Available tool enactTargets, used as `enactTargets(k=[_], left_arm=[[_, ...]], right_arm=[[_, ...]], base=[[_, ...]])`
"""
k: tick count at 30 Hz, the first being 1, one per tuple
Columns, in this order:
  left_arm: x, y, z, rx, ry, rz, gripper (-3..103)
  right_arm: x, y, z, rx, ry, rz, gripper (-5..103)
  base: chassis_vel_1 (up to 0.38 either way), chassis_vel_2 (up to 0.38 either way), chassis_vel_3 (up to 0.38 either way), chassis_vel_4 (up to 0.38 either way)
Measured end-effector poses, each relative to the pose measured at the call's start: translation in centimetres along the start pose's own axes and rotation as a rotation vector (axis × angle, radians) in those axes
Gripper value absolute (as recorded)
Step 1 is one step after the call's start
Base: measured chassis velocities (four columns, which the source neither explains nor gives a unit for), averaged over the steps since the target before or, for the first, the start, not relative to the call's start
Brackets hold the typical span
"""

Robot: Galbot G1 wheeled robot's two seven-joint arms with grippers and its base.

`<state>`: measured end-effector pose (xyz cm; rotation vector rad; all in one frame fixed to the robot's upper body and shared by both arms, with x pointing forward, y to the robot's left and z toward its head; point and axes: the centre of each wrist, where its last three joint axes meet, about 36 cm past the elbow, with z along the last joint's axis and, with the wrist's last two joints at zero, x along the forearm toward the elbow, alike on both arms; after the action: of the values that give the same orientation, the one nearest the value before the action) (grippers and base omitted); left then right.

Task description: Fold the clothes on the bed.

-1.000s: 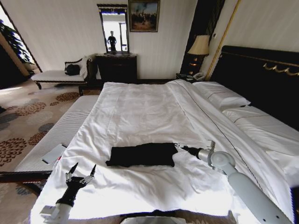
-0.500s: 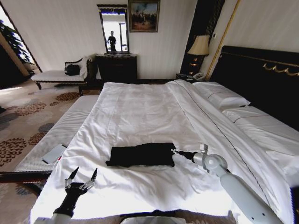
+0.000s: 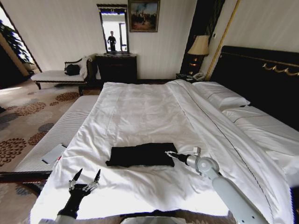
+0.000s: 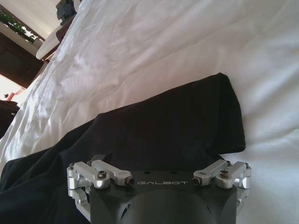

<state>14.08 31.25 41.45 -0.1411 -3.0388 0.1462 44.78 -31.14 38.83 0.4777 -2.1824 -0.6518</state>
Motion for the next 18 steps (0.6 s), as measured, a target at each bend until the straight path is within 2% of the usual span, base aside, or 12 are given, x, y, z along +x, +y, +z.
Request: enactTargets(k=[9,12,15,18], left_arm=[[-0.5,0.5,-1.1,-0.018,-0.013,-0.001,100],[-0.7,0.6,-1.4,-0.015,-0.016,-0.002,100],[-0.9,0.6,-1.3,-0.017,-0.017,-0.003,100],[-1.3,1.5,-0.8,-0.057,-0.015,-0.018,100]], right_arm=[[-2.3,1.0,1.1,0.032,0.049,0.008,101],[-2.5,1.3,1.5,0.036,0.055,0.008,87],[-2.6,1.6,1.7,0.040,0.055,0.000,82],[-2.7,2.1,1.8,0.041,0.045,-0.004,65]], base=[[0.000,0.000,0.000,0.000],[0.000,0.000,0.000,0.000],[0.000,0.000,0.000,0.000],[0.000,0.000,0.000,0.000]])
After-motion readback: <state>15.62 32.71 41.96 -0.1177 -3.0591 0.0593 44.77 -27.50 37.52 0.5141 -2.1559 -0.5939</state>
